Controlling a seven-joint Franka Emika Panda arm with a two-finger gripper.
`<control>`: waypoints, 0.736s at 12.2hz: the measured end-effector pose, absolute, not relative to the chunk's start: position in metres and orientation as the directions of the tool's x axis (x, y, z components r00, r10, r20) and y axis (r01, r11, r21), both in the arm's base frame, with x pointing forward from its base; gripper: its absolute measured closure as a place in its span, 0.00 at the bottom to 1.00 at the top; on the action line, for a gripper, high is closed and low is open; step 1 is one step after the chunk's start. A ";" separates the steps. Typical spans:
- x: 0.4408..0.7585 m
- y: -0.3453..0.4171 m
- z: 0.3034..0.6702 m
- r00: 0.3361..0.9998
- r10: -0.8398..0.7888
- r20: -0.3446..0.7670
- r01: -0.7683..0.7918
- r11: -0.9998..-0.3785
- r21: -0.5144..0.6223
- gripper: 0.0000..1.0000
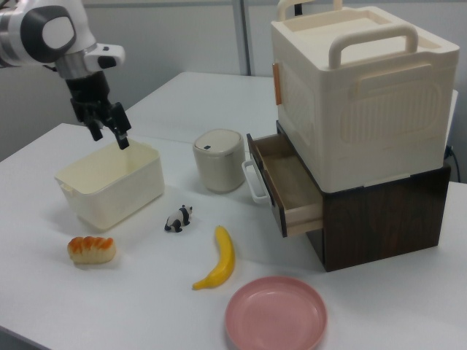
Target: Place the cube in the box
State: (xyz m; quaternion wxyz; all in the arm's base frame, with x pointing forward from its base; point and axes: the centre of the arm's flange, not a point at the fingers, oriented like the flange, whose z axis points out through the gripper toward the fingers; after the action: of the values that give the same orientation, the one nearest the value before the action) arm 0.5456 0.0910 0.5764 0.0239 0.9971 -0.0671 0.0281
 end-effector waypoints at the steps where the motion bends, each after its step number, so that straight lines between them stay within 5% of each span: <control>1: 0.546 0.079 0.579 0.986 -0.154 0.057 -0.156 -0.987 0.045 0.00; 9: 0.552 0.030 0.576 0.972 -0.226 0.060 -0.230 -0.970 0.078 0.00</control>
State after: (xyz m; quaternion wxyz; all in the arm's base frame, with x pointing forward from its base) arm 0.5523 0.0300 0.5759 0.0423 0.9922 -0.1147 0.0252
